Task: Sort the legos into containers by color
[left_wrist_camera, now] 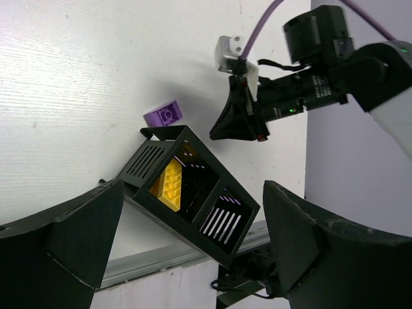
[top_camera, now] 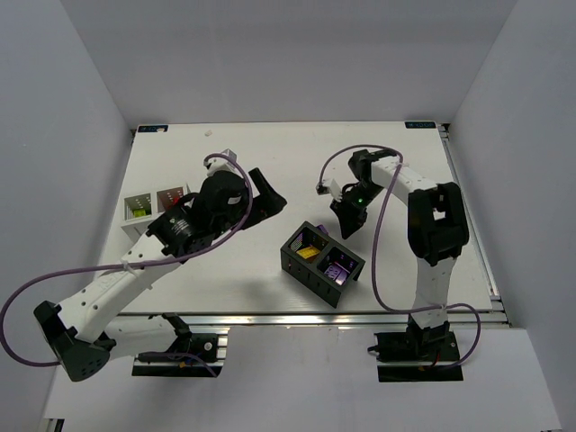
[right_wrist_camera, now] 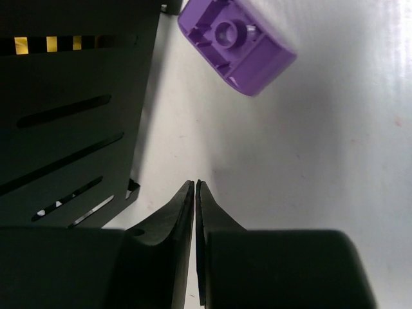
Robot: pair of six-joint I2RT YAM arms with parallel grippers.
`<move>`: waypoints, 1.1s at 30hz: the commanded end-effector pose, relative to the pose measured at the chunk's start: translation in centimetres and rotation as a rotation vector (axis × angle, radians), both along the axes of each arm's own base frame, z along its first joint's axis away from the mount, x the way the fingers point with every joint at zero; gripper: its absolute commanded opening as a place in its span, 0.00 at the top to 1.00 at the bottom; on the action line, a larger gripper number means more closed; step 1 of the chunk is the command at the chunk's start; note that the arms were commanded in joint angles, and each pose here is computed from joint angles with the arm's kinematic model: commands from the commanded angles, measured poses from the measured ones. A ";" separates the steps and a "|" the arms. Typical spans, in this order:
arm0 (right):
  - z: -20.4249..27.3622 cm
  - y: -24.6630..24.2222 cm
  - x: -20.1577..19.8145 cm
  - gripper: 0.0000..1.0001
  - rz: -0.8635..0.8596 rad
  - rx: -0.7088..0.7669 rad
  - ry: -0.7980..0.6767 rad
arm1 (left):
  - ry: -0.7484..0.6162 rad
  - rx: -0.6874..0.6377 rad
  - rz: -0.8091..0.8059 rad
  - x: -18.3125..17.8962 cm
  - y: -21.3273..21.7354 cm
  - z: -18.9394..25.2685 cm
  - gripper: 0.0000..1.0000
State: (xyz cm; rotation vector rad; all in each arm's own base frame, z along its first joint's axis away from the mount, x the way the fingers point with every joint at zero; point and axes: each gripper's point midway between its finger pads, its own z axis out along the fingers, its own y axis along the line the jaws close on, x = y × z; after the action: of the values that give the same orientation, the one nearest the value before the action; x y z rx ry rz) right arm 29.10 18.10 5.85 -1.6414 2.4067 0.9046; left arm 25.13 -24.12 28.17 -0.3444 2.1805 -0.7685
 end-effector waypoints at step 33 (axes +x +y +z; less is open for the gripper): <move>-2.1 9.1 1.3 0.90 0.025 0.077 0.250 | -0.148 -0.065 0.060 -1.2 3.3 3.4 0.02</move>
State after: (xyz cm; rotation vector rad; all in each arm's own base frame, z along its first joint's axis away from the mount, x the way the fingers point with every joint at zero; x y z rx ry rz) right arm 30.28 25.94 3.25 -1.6677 2.4589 1.2052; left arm 24.12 -21.37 30.57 -0.3627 2.0379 -0.7993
